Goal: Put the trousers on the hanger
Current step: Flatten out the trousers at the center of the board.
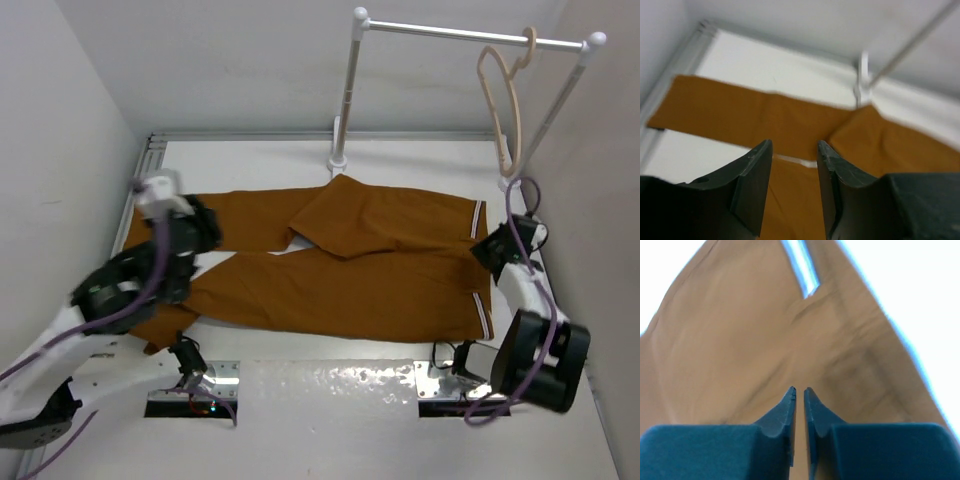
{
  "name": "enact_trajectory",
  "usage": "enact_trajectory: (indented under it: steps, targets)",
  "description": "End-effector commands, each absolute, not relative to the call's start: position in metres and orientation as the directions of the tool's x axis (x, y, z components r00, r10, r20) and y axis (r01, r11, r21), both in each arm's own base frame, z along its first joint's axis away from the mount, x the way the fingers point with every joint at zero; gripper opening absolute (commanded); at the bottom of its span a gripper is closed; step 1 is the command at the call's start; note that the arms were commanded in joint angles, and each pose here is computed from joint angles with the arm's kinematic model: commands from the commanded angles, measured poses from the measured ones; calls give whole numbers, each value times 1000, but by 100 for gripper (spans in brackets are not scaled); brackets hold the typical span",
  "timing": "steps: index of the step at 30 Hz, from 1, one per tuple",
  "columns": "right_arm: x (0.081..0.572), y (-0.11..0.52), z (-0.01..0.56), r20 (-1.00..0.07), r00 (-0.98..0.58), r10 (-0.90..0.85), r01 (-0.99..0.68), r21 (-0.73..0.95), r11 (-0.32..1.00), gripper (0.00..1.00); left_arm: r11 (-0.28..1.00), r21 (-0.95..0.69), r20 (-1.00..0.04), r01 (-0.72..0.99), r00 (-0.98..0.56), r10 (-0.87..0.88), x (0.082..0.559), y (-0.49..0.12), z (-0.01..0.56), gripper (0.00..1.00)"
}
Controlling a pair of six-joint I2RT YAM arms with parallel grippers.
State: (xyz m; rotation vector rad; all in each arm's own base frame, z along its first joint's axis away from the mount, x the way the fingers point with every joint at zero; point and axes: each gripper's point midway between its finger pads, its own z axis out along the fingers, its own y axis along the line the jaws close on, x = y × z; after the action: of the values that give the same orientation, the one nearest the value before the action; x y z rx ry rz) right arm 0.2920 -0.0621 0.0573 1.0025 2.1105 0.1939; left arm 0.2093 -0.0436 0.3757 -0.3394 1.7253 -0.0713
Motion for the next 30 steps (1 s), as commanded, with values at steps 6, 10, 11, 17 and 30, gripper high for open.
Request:
enact_trajectory:
  steps: [6, 10, 11, 17, 30]
  targets:
    - [339, -130, 60, -592, -216, 777, 698, 463, 547, 66, 927, -330, -896, 180, -368, -248, 233, -175, 273, 33]
    - [355, -136, 38, -554, -256, 793, 714, 444, 541, 70, 905, -325, -880, 273, -439, -184, 223, -195, 230, 32]
    - [355, -137, 32, -549, -268, 791, 718, 433, 544, 70, 905, -325, -876, 273, -447, -180, 222, -194, 225, 32]
    - [349, -142, -3, -517, -350, 781, 755, 337, 562, 71, 798, -470, -819, 376, -524, -236, 197, -218, 199, 29]
    - [371, -126, -1, -485, -450, 750, 646, 402, 648, 30, 772, -481, -829, 416, -504, -245, 189, -214, 187, 29]
